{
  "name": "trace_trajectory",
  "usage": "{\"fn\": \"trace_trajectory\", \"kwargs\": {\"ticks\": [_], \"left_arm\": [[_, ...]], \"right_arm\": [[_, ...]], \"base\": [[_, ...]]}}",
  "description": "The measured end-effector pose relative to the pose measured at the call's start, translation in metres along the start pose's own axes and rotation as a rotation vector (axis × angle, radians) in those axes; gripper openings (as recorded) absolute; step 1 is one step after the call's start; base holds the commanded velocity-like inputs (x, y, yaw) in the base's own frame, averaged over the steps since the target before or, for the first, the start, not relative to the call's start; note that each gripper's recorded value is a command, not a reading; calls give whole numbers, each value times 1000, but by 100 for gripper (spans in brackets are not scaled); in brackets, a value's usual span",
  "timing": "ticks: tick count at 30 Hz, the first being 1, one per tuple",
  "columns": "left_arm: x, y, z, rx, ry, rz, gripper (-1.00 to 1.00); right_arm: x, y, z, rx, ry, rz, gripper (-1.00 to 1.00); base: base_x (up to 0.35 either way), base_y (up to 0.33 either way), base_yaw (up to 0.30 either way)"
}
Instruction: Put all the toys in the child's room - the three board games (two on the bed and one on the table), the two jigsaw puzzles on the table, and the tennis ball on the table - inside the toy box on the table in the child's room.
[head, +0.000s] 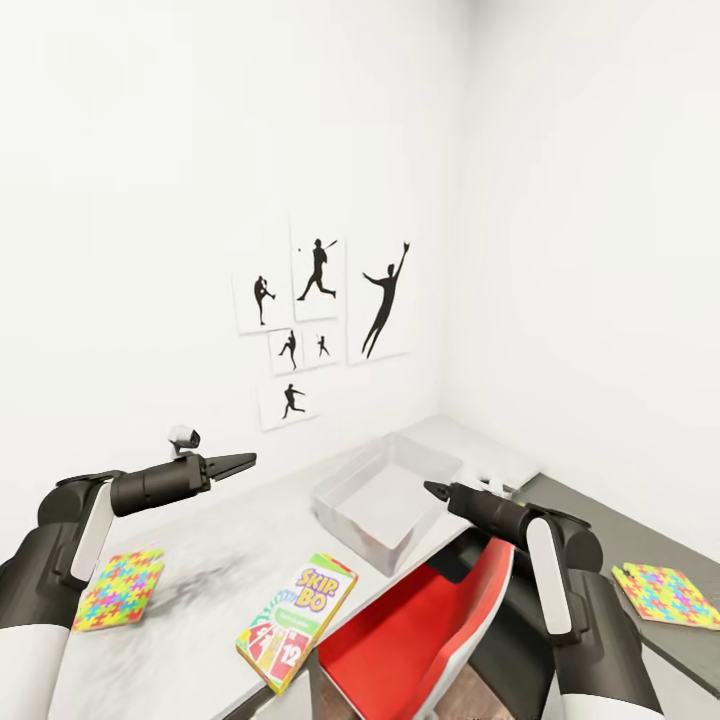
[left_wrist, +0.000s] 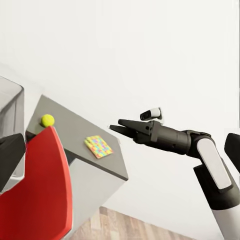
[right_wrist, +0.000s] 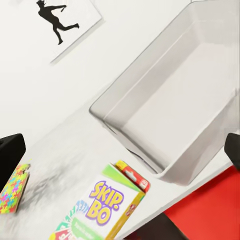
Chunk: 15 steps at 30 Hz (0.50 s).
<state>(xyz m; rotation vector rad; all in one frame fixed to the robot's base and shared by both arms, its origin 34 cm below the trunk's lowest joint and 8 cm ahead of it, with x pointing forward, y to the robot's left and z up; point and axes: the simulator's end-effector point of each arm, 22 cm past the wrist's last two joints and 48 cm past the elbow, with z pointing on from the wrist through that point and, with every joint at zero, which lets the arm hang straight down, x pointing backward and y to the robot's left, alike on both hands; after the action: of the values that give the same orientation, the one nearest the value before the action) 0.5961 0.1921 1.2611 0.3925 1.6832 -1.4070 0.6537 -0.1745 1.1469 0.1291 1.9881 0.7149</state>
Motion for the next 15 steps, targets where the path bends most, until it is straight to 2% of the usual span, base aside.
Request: {"fn": "trace_trajectory", "kwargs": {"ticks": [5, 15], "left_arm": [[0, -1, 0, 1, 0, 2, 100], [-2, -5, 0, 3, 0, 12, 100]], "right_arm": [[0, 1, 0, -1, -1, -1, 100], [-1, 0, -1, -1, -1, 0, 100]], "base": [[0, 0, -114], [0, 0, -16]]}}
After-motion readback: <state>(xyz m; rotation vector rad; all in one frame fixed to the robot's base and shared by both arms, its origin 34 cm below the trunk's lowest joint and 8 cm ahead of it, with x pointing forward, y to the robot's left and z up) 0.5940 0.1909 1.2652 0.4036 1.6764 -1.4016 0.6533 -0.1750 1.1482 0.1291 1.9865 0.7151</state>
